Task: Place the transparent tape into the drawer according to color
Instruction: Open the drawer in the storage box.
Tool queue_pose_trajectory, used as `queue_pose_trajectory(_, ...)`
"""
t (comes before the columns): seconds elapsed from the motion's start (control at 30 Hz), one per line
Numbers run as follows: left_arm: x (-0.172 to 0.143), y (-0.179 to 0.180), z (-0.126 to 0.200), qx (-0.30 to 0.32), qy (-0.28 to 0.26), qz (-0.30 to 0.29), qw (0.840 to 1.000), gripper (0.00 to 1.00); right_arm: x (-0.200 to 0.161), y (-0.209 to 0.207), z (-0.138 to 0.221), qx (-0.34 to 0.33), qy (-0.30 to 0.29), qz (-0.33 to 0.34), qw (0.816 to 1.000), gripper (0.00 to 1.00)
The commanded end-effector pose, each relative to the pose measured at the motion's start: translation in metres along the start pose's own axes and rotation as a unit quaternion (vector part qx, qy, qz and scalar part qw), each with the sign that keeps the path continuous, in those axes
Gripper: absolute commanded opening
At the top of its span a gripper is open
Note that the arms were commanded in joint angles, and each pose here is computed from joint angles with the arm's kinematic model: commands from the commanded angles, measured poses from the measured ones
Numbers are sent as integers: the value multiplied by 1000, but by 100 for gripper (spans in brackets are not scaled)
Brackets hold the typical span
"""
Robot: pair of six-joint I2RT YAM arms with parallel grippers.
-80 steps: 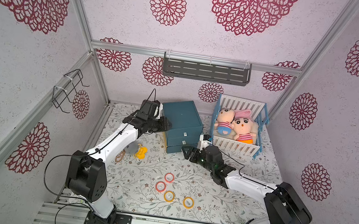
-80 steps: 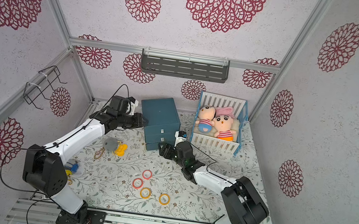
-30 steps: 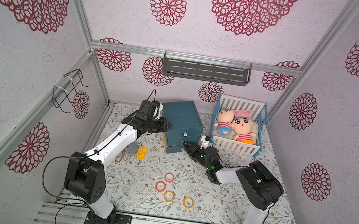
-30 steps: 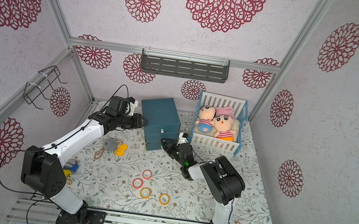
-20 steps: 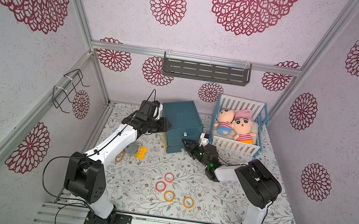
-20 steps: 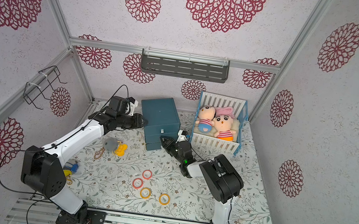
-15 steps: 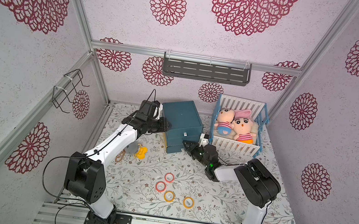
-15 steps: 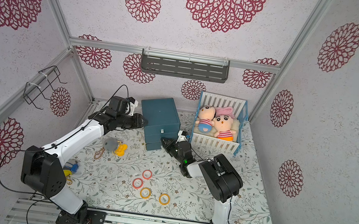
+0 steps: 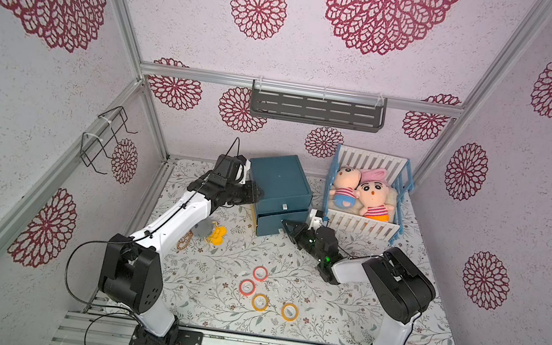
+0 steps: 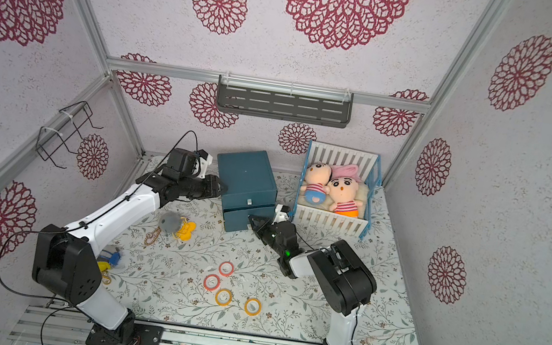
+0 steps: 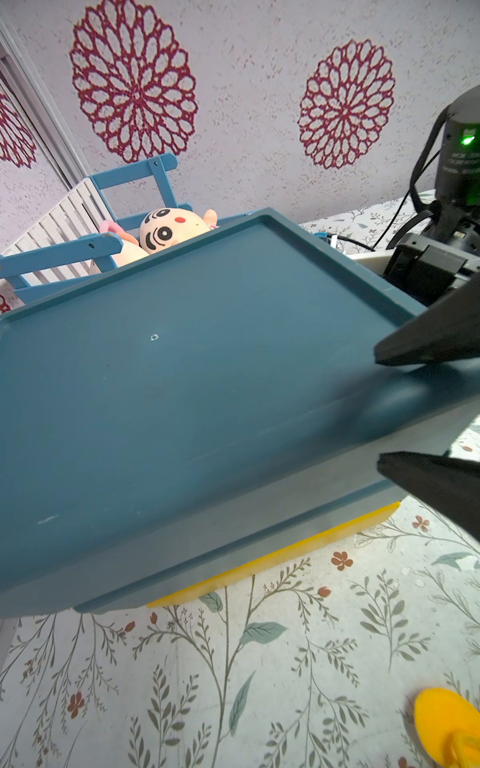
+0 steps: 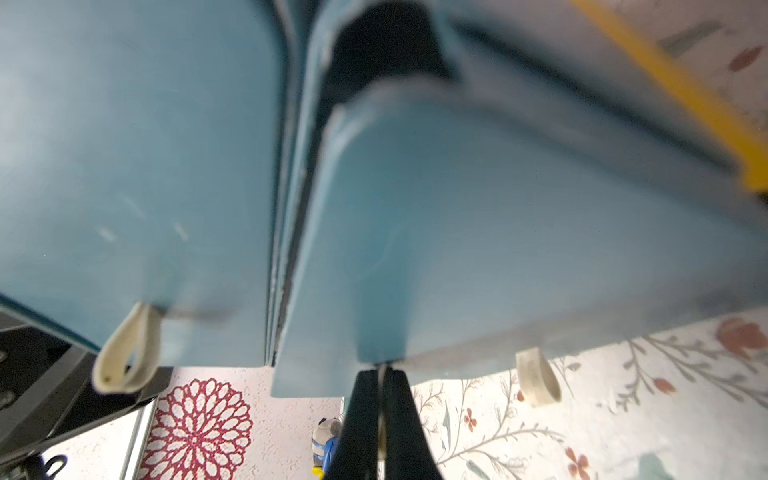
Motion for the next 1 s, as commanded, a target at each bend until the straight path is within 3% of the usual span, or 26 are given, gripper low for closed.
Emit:
queue_pose_trajectory(0.0,-4,3,2,4,5,-3,1000,41,3,21,16,25,-7,6,1000,0)
queue_pose_trajectory(0.57,-4,1,5,0,3,-4,1000,40,-34,29,53,9,28,20,999,0)
queue_pose_trajectory(0.9,-5,1,5,0,3,-4,1000,40,-34,28,57,-1,25,32,999,0)
queue_pose_trajectory(0.97,-5,1,6,0,3,-4,1000,40,-34,30,58,0,25,36,999,10)
Point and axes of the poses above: each gripper's point midway between its finger pads, its own z axis back along the fingers, its own y axis along the line the jaws close on, x = y × z, the point moved 2 cm from there along z, back along the fingers, and after that the axes turned 9 degrees about z, right-handed, at the moved point
